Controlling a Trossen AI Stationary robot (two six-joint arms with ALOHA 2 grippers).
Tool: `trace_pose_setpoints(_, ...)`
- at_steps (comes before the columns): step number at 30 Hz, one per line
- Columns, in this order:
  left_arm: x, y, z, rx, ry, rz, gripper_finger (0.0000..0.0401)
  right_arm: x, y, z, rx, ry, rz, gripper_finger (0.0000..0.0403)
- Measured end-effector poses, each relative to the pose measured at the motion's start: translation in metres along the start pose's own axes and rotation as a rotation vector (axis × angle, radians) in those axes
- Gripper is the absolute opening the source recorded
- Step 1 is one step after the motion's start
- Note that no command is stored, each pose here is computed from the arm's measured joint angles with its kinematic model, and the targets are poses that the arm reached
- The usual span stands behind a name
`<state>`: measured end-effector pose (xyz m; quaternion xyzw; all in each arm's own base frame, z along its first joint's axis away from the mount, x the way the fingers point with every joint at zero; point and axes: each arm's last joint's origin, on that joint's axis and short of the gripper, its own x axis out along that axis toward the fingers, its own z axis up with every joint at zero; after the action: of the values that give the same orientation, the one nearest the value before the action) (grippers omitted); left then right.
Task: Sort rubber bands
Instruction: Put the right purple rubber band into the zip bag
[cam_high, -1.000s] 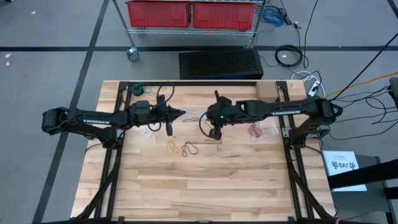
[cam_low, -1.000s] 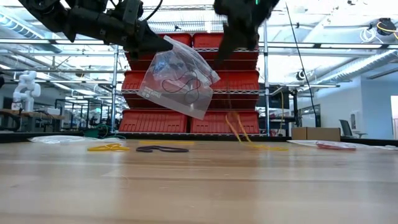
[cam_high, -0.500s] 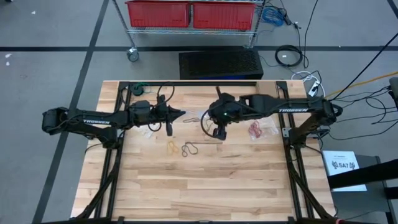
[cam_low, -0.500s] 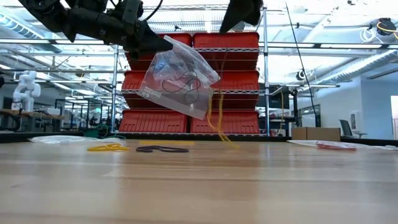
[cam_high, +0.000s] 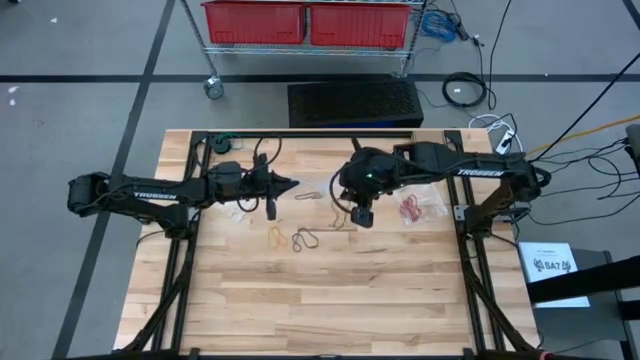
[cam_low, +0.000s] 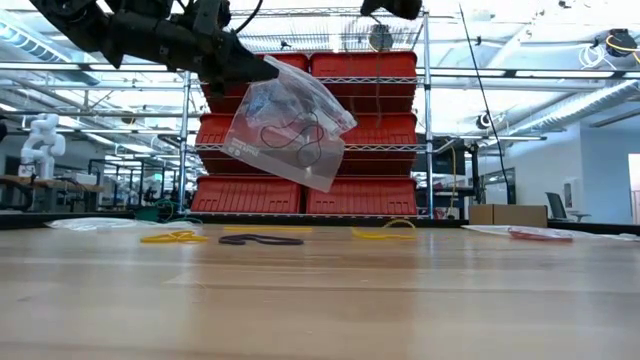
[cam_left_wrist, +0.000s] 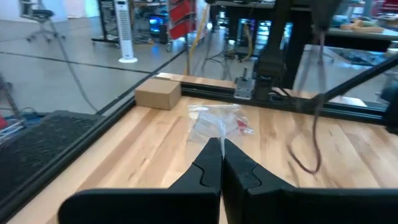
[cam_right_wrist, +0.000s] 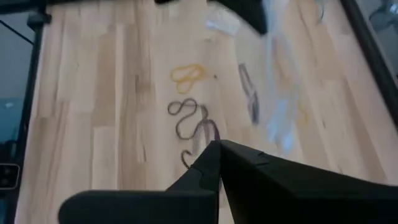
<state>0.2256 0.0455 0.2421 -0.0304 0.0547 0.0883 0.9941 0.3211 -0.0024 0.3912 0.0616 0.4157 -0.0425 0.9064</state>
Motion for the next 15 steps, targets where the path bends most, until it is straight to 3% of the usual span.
trace_pose_setpoints(15, 0.000, -0.006, 0.000, 0.011, 0.002, -0.115, 0.0000, -0.046, 0.000, 0.034, -0.069, -0.253, -0.065, 0.0000)
